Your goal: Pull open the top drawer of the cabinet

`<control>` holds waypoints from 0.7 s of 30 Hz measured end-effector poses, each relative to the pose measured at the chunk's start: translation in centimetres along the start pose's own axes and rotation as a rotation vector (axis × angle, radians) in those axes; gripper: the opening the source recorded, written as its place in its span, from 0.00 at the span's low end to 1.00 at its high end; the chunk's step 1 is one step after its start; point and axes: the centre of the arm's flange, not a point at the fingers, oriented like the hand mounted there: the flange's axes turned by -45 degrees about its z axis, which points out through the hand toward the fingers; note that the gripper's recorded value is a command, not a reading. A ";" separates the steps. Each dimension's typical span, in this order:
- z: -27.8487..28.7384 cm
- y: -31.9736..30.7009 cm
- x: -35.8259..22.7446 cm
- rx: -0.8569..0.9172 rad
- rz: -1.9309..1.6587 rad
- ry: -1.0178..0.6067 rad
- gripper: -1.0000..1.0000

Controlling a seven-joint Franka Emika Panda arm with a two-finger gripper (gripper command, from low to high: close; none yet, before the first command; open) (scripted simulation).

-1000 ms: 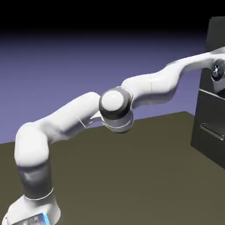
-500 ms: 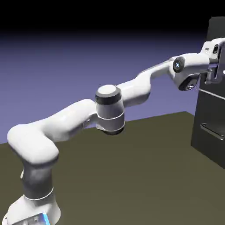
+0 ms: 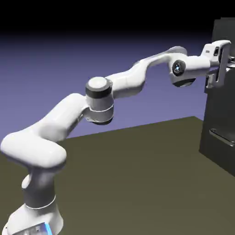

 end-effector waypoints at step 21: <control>-14.3 0.0 0.0 0.001 -0.001 0.000 0.00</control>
